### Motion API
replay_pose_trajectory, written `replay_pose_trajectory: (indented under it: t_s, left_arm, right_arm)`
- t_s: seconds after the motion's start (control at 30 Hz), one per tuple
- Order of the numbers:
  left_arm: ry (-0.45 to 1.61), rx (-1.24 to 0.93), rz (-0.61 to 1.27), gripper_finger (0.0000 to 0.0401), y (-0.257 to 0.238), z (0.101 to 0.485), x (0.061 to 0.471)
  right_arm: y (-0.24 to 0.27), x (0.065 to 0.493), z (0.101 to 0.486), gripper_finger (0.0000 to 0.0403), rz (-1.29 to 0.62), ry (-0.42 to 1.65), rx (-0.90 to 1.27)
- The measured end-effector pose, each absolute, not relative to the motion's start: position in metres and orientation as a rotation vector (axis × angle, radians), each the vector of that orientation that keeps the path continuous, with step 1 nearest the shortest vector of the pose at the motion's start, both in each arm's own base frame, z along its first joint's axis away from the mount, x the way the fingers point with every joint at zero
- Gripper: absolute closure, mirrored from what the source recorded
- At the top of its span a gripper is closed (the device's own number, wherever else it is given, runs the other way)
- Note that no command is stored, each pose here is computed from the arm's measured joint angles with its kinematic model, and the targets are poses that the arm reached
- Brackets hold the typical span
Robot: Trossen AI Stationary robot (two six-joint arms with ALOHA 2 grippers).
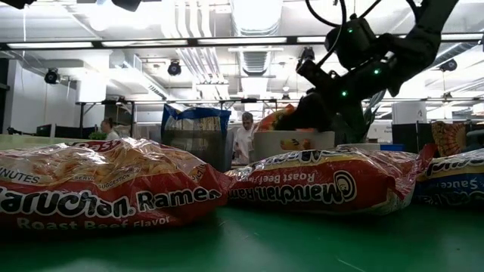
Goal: Sort Maruchan noodles
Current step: Put the orange noodle pack into the gray bin
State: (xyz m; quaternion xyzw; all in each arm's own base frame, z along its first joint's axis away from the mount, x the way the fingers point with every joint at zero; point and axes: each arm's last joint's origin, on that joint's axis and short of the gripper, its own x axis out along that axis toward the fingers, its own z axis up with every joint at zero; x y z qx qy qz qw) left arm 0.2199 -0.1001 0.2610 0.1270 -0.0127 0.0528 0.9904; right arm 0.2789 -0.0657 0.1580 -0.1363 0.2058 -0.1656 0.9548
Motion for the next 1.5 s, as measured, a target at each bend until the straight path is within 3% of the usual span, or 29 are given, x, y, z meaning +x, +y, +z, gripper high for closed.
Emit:
replay_pose_trajectory:
  t_s: [0.3,0.8,1.0,1.33,1.5]
  left_arm:
    - [-0.026,0.247,0.106,0.0401,-0.100,0.261,0.220]
    - [-0.007,0.260,0.106,0.0401,-0.101,0.257,0.223]
    - [-0.013,0.255,0.109,0.0401,-0.100,0.258,0.223]
    - [-0.017,0.252,0.110,0.0401,-0.100,0.258,0.224]
    - [-0.017,0.252,0.110,0.0401,-0.100,0.258,0.224]
  right_arm:
    - [-0.066,0.274,0.163,0.0265,-0.373,0.459,-0.274]
    - [-0.063,0.250,0.196,0.0265,-0.433,0.459,-0.235]
    - [-0.062,0.249,0.191,0.0289,-0.430,0.503,-0.213]
    - [-0.061,0.252,0.175,0.0373,-0.383,0.590,-0.175]
    - [-0.061,0.252,0.173,0.0393,-0.376,0.597,-0.181]
